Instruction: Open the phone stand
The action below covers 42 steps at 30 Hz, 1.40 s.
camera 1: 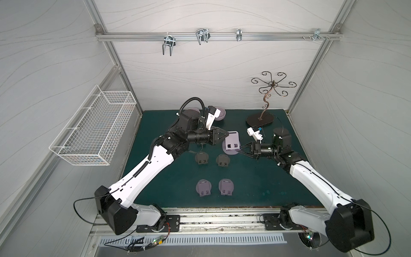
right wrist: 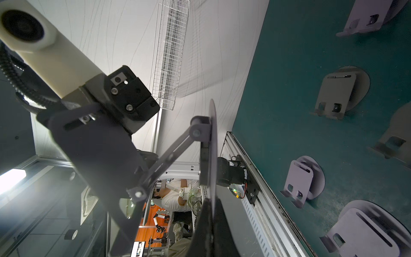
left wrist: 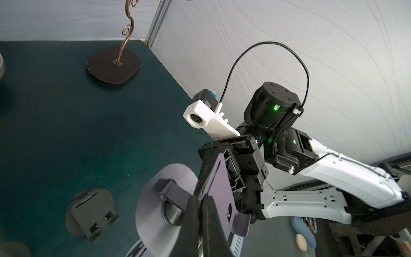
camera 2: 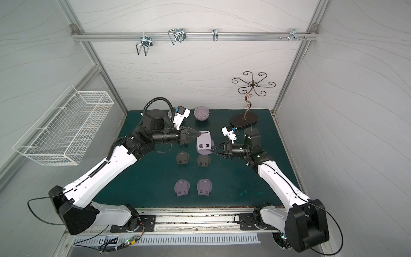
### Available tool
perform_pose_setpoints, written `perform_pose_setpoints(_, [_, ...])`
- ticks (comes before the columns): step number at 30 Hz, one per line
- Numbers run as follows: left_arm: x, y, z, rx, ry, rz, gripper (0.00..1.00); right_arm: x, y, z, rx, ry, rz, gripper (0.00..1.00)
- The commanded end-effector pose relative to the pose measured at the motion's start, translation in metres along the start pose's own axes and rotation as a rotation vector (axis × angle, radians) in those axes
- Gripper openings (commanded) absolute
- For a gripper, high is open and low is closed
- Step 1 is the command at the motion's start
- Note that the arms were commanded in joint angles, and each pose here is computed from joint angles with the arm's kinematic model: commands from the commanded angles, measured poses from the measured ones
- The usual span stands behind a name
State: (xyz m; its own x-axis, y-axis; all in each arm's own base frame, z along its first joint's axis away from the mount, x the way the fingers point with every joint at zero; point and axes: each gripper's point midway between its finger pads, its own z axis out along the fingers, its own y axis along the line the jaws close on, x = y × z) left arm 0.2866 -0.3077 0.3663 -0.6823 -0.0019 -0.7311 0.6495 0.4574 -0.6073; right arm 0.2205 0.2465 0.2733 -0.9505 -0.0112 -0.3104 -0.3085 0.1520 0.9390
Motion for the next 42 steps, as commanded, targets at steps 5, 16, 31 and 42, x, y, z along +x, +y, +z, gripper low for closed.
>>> perform_pose_setpoints(5, [-0.102,-0.05,-0.047,0.21,-0.338,0.072,0.0,0.031,0.006,-0.012,0.018,0.053,0.08,0.0])
perform_pose_setpoints(16, [-0.061,-0.04,-0.038,0.287,-0.245,-0.096,0.69,0.021,0.043,-0.018,-0.051,0.017,-0.061,0.0])
perform_pose_setpoints(31, [-0.017,-0.039,0.0,0.298,-0.052,-0.143,0.84,0.023,0.051,-0.011,-0.064,0.035,-0.086,0.0])
perform_pose_setpoints(42, [0.006,-0.043,0.013,0.308,0.021,-0.166,0.79,0.02,0.054,-0.007,-0.066,0.042,-0.099,0.0])
